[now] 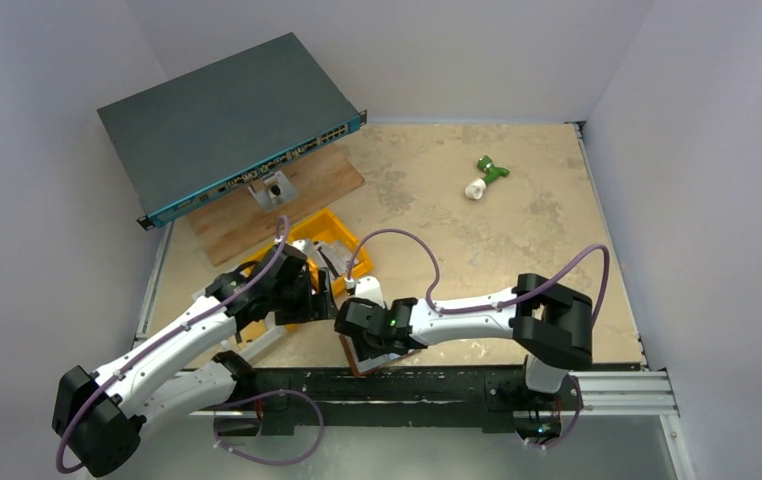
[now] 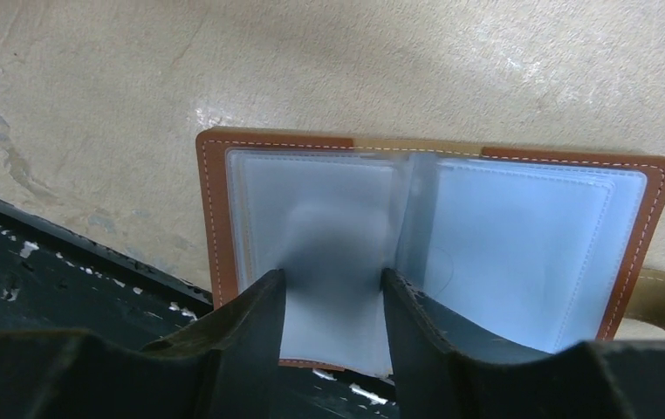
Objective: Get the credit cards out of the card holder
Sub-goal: Remove the credit card from the card holder.
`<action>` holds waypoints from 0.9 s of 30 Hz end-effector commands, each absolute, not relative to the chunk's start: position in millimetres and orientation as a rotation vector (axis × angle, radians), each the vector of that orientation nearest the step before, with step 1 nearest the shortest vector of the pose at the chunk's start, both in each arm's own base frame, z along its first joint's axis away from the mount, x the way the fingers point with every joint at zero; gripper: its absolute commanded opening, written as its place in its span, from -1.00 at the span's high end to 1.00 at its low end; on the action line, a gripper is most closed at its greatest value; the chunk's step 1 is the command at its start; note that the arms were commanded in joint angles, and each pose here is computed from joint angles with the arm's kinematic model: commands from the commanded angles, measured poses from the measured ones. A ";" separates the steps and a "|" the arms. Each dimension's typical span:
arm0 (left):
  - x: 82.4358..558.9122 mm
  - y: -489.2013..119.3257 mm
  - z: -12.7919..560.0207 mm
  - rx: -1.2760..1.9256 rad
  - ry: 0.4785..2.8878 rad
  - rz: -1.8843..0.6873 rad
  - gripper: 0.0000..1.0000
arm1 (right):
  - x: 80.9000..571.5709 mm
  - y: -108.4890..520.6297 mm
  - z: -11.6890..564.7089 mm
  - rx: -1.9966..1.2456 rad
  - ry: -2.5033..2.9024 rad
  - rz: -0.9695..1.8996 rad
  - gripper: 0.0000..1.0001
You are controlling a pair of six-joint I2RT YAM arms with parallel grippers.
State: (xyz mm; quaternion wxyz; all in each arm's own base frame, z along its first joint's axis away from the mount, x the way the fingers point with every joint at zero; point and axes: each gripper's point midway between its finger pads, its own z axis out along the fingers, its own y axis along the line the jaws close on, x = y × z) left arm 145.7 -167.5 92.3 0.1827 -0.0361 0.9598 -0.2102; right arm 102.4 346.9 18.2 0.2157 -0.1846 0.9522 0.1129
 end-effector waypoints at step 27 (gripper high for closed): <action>126.8 -220.5 62.8 0.039 2.827 -0.911 -0.24 | 98.8 331.4 -5.9 -0.089 2.842 0.961 0.92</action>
